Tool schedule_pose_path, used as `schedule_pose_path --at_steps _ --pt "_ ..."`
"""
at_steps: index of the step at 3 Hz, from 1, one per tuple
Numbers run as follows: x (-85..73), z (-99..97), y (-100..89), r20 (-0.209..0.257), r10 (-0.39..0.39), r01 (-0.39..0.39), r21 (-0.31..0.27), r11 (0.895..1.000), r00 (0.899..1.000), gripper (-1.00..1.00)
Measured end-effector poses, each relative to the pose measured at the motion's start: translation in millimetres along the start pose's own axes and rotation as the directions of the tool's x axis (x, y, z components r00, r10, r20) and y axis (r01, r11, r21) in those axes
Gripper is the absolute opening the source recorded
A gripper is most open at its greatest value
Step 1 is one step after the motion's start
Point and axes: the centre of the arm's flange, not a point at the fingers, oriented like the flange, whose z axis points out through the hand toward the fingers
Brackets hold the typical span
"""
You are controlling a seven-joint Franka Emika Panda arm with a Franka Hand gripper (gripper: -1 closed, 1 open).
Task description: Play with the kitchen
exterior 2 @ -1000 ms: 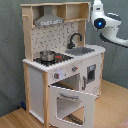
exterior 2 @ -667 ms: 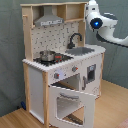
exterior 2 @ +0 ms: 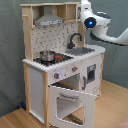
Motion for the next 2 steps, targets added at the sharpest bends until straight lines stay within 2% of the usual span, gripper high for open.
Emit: schedule_pose_path --at_steps 2 --pt "30.8 15.8 -18.4 -0.049 -0.03 0.031 0.009 0.999 0.998 -1.0"
